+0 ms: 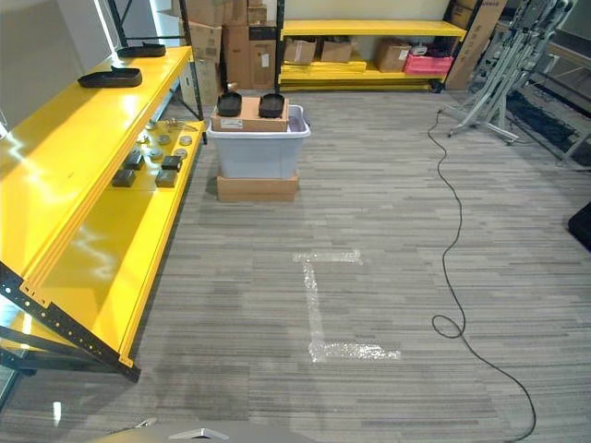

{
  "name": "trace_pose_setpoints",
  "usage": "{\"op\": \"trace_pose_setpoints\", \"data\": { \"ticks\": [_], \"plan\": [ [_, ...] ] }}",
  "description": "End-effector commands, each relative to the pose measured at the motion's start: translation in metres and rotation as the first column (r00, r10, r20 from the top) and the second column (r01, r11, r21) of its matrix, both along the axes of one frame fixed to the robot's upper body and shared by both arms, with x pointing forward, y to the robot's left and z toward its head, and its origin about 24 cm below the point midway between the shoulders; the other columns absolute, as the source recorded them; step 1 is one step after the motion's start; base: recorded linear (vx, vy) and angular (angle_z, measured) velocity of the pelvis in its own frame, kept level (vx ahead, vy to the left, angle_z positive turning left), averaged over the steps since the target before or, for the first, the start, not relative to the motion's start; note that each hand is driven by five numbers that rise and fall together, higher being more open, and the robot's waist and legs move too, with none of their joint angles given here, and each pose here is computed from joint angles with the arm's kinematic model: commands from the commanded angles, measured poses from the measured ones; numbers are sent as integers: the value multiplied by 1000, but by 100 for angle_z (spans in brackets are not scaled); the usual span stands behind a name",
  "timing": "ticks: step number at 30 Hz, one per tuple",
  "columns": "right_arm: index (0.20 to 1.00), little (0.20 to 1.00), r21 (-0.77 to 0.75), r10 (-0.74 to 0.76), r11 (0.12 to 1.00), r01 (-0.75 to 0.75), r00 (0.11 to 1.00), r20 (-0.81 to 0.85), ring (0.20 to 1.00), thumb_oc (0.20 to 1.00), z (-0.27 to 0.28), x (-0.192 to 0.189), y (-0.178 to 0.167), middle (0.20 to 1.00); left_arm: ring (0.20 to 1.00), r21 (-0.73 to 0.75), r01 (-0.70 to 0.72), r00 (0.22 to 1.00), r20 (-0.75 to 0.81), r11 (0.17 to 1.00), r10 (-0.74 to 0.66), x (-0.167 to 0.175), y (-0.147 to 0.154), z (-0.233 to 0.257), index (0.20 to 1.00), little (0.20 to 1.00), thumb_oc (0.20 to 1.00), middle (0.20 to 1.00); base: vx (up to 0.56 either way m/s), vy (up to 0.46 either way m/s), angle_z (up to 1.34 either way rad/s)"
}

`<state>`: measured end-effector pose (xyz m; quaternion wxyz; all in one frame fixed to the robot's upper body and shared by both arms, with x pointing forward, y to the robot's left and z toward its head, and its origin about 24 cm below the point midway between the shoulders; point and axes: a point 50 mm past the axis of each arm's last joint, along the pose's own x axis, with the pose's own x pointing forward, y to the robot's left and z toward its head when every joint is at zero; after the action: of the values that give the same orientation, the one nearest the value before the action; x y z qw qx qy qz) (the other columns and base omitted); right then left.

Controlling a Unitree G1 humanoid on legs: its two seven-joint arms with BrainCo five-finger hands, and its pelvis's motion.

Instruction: Move parts from the plastic box to the shelf.

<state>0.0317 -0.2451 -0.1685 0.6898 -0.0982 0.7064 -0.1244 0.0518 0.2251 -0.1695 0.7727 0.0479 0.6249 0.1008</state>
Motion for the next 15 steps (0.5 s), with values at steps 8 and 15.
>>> {"op": "trace_pose_setpoints", "data": {
  "ticks": [8,15],
  "plan": [
    [1000,1000,-31,-118,992,124,980,159,1000,1000,8,23,-21,1000,1000,38,10,1000,21,999,-11,18,11,4,1000,1000,1000,1000,46,54,-21],
    [1000,1000,12,-107,994,106,980,168,1000,1000,6,22,-17,1000,1000,43,28,999,18,999,-29,13,23,6,1000,1000,1000,1000,404,-239,-11]
  ]
}}
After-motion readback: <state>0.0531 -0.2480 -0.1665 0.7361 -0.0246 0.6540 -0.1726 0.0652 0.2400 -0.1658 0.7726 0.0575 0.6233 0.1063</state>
